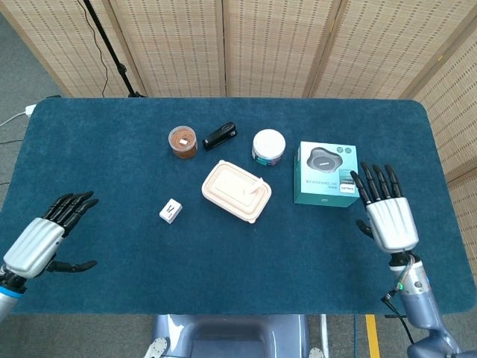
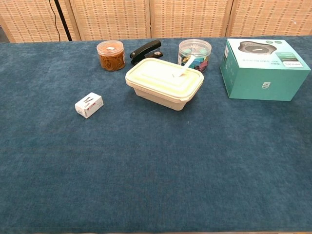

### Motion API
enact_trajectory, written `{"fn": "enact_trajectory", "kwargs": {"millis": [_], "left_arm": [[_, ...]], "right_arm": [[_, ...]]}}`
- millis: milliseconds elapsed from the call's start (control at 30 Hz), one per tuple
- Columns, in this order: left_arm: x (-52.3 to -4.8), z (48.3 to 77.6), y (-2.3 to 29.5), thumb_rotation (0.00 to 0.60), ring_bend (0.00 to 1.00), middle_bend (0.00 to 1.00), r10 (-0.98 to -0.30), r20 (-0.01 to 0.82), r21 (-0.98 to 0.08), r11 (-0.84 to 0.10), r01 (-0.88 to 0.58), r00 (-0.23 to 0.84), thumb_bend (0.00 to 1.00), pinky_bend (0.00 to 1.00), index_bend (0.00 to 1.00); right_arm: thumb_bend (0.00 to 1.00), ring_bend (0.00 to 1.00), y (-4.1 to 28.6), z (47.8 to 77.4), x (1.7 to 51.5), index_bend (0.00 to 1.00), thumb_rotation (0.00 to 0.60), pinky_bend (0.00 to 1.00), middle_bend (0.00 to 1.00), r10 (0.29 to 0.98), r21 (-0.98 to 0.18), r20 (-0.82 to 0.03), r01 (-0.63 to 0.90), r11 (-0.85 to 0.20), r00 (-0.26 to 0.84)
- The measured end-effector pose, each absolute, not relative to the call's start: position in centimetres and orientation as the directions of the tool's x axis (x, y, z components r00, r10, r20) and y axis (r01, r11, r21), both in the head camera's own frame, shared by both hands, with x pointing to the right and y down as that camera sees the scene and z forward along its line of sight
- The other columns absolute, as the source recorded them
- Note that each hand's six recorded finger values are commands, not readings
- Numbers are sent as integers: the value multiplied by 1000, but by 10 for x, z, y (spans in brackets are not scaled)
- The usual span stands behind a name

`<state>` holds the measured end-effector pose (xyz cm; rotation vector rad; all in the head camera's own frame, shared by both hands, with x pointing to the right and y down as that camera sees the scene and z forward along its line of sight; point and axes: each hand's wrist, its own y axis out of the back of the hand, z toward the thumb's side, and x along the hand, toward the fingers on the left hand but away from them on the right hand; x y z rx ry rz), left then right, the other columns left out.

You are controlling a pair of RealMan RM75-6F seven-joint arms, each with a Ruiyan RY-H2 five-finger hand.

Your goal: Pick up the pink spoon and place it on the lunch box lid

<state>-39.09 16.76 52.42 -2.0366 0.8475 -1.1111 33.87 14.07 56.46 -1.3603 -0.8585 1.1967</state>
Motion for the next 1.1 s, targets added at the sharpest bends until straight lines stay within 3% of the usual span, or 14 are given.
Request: {"fn": "enact_trajectory", "kwargs": {"millis": [133, 467, 667, 833, 1100], "left_arm": [[-358, 523, 152, 339, 0, 0, -765, 452, -769, -595, -233, 458, 0, 0, 135], [-299, 531, 120, 319, 0, 0, -741, 499, -761, -623, -182, 448, 0, 0, 179], [-248, 545, 107, 316, 0, 0, -703, 515, -756, -642, -127, 490, 0, 0, 244], [-207, 562, 100, 316, 0, 0, -662, 520, -756, -651, -70, 540, 0, 0, 249], [-159, 588, 86, 315, 0, 0, -648, 535, -766, -642, -13, 542, 0, 0, 249]], "right_arm": [[0, 0, 169, 559, 367, 32, 600, 0, 0, 957, -973, -231, -69, -222, 178], [0, 0, 216, 549, 405, 21, 600, 0, 0, 949, -950, -304, 46, -308, 80], [0, 0, 225, 539, 412, 24, 600, 0, 0, 957, -951, -285, 109, -289, 52], [0, 0, 228, 534, 422, 29, 600, 0, 0, 959, -950, -281, 132, -282, 26], [0, 0, 220, 531, 440, 37, 600, 0, 0, 959, -951, -282, 144, -275, -25]]}}
